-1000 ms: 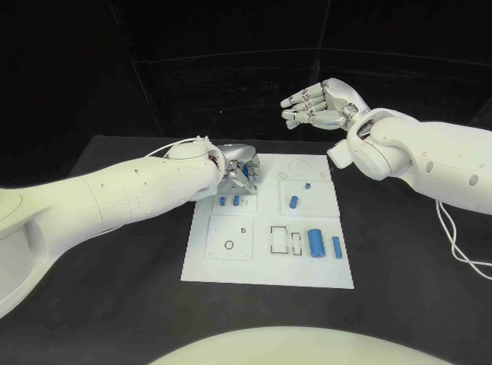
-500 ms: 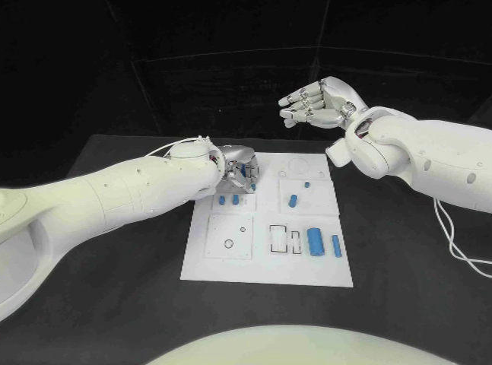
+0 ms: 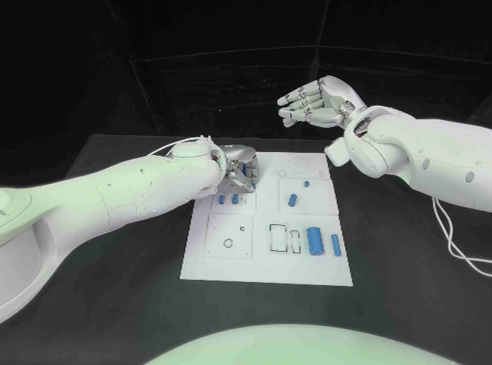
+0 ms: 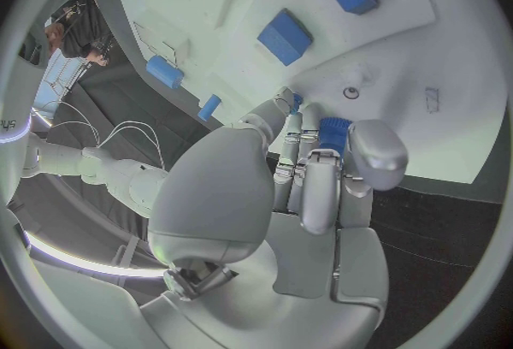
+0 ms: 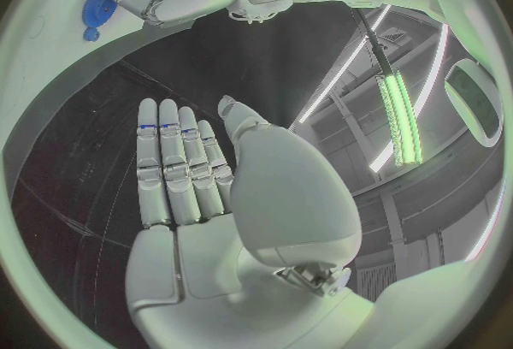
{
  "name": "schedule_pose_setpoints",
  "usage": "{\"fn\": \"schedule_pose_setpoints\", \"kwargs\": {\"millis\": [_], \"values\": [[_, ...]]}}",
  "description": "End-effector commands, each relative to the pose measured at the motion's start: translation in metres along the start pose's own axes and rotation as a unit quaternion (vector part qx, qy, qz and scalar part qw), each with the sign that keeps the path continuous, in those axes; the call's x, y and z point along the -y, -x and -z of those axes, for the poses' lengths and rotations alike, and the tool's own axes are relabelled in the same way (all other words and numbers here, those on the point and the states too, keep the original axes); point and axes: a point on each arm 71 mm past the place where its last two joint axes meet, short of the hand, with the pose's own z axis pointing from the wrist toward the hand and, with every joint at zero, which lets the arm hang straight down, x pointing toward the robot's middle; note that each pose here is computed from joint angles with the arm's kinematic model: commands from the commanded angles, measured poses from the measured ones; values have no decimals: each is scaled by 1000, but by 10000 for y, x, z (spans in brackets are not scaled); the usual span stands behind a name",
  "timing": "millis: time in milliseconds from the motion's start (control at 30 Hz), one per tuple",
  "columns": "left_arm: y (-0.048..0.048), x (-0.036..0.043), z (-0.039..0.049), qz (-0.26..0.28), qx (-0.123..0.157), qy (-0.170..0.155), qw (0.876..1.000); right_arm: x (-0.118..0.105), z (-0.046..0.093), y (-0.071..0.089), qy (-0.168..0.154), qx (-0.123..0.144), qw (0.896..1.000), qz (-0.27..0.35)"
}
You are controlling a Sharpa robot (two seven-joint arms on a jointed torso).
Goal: Assemble the parts on the task board
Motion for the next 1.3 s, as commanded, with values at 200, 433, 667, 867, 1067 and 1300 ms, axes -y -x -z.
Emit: {"fn": "schedule_pose_setpoints", "kwargs": {"millis": [200, 433, 667, 867, 1067, 1300], "values": [[-37, 15, -17, -3, -16, 1, 1000, -25, -11, -10, 7, -4, 1000, -3], [-60, 12, -28, -2, -24, 5, 1000, -27, -13, -13, 7, -4, 1000, -3], [-61, 14, -31, -1, -11, 3, 1000, -29, -13, -15, 7, -5, 1000, -3], [-35, -7, -9, 0, 11, -1, 1000, -27, -12, -12, 7, -4, 1000, -3], [-14, -20, 37, 5, 24, -6, 1000, -24, -12, -7, 7, -4, 1000, -3], [55, -10, 105, 22, 36, -11, 999, -18, -12, -1, 6, -3, 1000, -3]]}}
